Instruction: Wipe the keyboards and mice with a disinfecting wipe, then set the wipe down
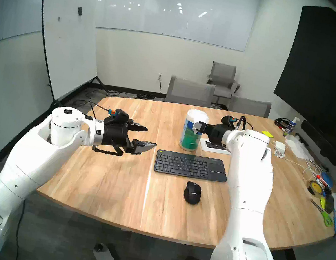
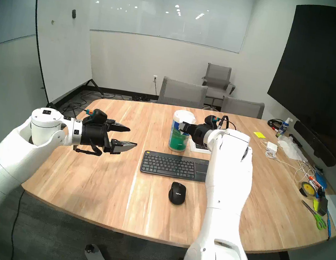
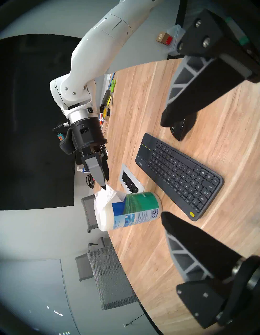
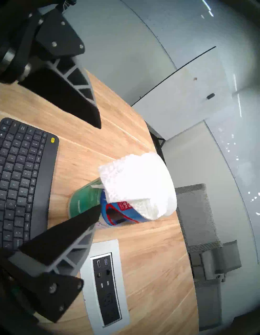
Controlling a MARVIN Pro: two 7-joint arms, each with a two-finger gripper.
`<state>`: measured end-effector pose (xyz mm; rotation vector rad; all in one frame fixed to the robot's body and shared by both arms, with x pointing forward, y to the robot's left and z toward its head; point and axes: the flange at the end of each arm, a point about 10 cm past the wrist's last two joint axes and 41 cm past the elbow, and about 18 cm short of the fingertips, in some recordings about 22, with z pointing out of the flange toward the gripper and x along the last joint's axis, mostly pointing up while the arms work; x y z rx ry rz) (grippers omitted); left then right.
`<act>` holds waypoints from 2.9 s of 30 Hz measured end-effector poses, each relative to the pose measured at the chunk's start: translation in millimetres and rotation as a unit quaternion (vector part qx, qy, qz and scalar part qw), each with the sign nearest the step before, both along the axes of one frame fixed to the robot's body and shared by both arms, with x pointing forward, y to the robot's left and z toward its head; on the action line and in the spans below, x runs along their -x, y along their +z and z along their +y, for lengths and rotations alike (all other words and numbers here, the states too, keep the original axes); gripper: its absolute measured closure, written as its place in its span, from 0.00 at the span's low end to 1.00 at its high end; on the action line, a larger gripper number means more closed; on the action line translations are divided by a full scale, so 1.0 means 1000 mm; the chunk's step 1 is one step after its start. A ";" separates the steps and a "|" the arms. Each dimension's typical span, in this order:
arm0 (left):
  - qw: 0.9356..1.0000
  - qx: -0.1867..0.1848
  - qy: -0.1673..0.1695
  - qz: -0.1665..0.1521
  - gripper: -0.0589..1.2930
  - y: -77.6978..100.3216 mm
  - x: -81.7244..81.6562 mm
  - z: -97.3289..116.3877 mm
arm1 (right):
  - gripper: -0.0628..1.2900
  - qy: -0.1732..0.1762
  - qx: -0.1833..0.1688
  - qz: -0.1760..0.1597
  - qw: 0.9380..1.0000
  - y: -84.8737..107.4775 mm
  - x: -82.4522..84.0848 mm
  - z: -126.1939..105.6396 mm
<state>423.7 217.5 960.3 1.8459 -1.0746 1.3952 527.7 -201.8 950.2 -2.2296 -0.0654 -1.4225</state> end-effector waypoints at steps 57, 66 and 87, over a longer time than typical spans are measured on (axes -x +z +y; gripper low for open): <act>1.000 0.000 0.000 0.000 0.02 0.000 0.000 0.000 | 0.07 -0.025 0.009 0.011 1.000 -0.017 -0.019 0.004; 1.000 0.000 0.000 0.000 0.02 0.000 0.000 0.000 | 0.07 -0.032 0.007 -0.001 0.999 -0.008 -0.027 0.006; 1.000 0.000 0.000 0.000 0.02 0.000 0.000 0.000 | 0.26 -0.040 0.001 -0.006 0.999 -0.010 -0.033 0.005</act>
